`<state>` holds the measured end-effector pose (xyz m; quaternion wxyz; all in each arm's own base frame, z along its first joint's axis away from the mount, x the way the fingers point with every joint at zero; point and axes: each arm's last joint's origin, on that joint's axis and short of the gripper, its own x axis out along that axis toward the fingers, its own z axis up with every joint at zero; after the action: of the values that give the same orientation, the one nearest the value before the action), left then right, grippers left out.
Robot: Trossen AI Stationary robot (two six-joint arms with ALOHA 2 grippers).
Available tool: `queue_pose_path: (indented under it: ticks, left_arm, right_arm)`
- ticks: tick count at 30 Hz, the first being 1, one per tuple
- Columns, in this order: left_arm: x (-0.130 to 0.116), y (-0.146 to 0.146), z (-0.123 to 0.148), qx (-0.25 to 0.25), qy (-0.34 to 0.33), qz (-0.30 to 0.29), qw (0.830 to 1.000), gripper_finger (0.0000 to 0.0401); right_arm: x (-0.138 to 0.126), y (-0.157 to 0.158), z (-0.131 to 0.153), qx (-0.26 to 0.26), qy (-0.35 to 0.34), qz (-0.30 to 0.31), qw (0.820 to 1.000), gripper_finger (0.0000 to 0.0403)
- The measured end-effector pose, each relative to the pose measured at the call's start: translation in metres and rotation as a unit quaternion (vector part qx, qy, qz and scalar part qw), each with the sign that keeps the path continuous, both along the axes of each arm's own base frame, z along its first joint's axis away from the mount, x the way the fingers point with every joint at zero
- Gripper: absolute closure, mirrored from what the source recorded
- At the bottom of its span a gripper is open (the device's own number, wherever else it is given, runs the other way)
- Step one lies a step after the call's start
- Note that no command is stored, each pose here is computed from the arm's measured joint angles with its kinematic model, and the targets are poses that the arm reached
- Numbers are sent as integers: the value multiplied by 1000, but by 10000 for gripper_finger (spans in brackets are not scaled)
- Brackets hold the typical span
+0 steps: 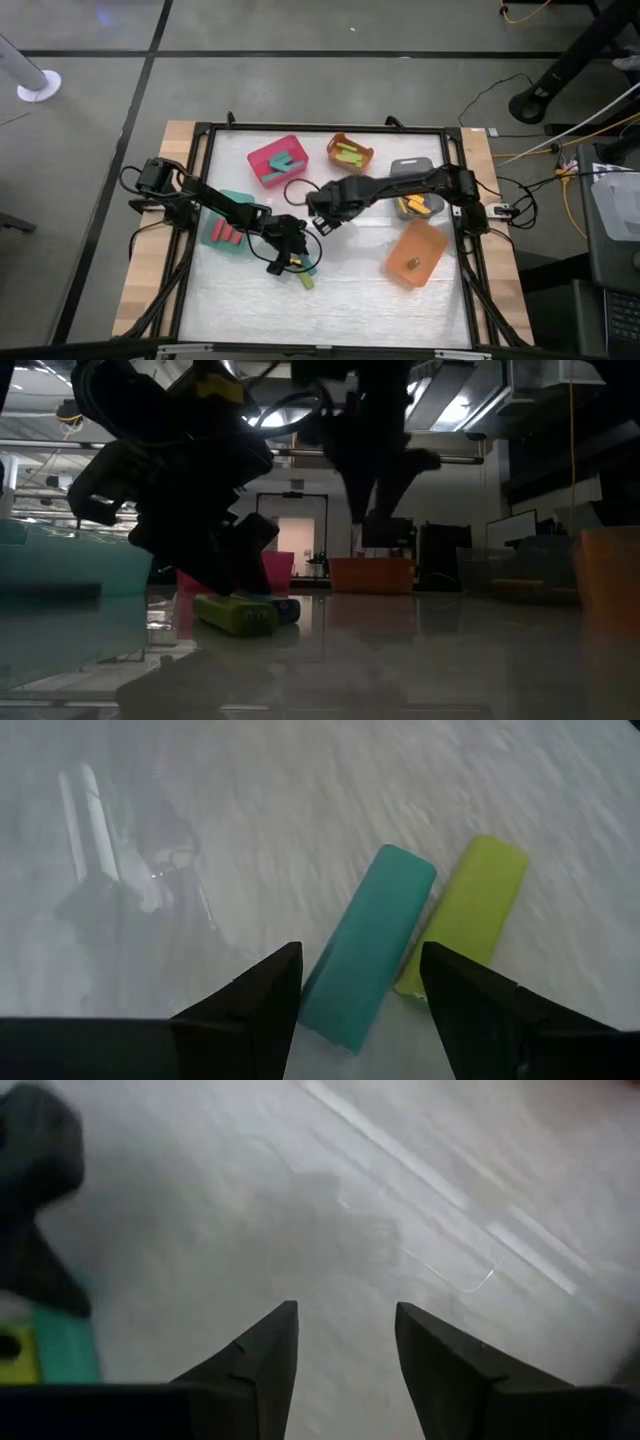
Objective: Sort blocks
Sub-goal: Put the blue block into the pink bin
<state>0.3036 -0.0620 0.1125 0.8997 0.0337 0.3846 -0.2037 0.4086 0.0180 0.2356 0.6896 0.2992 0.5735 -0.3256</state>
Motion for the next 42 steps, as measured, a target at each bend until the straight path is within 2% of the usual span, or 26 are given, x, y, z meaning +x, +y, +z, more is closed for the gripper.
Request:
queue_pose_path:
  ticks: [10, 17, 22, 31, 37, 42]
  left_arm:
    - [3, 3, 2, -22, -4, 23, 999, 207]
    - [5, 21, 1, -49, 12, 81, 995, 207]
    - [6, 29, 2, -74, 15, 63, 995, 207]
    - [4, 27, 0, -3, -8, -10, 1000, 207]
    - [4, 26, 0, 53, -30, -40, 997, 207]
    - [5, 26, -6, 76, -34, -67, 994, 207]
  right_arm:
    - [-27, 31, 38, -38, -20, -44, 998, 233]
    - [-33, 33, 43, -51, -18, -62, 997, 233]
    - [-33, 32, 43, -52, -20, -63, 996, 233]
    - [-33, 32, 43, -56, -19, -62, 996, 233]
    - [-33, 32, 43, -56, -20, -62, 996, 233]
    - [-33, 32, 43, -56, -20, -61, 996, 233]
